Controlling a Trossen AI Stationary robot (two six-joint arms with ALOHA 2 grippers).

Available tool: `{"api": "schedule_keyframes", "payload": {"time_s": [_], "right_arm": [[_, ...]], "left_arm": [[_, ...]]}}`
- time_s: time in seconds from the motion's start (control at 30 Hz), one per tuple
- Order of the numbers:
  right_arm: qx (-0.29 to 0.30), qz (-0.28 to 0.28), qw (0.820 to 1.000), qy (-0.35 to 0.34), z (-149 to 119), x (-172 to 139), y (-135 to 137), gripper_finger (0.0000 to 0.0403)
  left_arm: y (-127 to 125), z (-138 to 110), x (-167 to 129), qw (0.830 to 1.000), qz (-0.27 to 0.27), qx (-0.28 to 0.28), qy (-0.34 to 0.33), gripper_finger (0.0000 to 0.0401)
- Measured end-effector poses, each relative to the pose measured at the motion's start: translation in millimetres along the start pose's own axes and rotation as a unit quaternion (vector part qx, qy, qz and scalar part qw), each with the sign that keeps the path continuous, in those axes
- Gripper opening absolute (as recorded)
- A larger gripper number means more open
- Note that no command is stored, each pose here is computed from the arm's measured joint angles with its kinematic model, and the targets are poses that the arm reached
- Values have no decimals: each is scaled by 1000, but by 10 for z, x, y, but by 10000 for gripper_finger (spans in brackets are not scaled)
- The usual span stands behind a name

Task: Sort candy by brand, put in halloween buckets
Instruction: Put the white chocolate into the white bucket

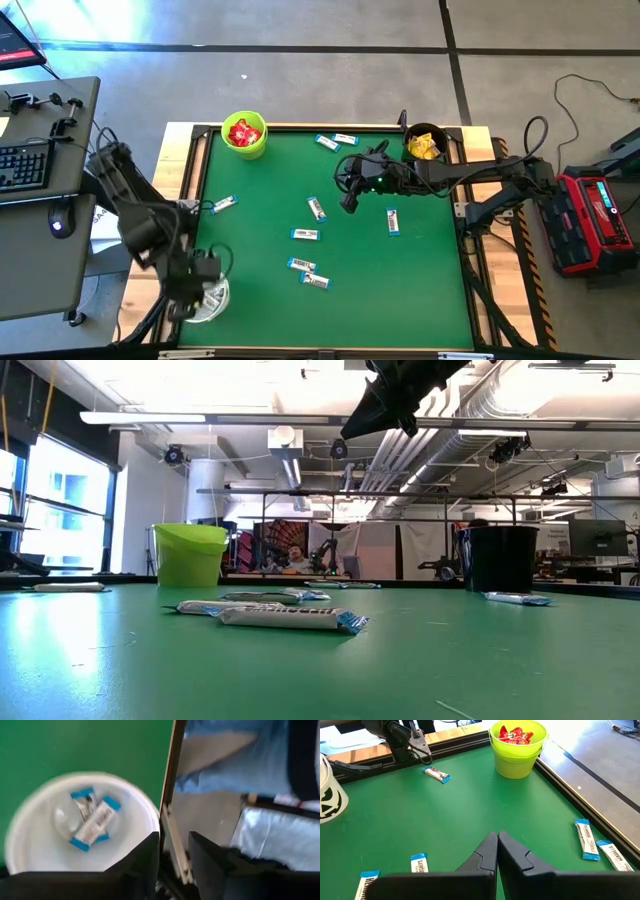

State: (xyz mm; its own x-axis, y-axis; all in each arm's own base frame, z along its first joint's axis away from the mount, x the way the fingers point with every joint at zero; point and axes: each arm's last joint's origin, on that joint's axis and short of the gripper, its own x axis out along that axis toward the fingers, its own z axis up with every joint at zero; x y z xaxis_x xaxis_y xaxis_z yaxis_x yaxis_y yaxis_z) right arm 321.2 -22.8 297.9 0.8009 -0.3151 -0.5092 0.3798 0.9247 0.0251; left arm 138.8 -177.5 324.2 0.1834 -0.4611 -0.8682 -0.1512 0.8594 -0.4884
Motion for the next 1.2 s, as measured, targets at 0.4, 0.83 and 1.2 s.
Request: {"api": "schedule_keyframes", "payload": {"time_s": [0.4, 0.83, 1.2], "right_arm": [[1, -1, 1000, 7, -14, 0, -3, 0], [43, -31, 999, 4, -17, -42, -10, 0], [73, -83, 991, 73, -320, -356, -129, 0]], "left_arm": [[555, 491, -430, 989, 57, -35, -134, 41], [1179, 1329, -344, 965, 189, 84, -159, 7], [1878, 1929, -229, 950, 174, 109, -236, 0]]}}
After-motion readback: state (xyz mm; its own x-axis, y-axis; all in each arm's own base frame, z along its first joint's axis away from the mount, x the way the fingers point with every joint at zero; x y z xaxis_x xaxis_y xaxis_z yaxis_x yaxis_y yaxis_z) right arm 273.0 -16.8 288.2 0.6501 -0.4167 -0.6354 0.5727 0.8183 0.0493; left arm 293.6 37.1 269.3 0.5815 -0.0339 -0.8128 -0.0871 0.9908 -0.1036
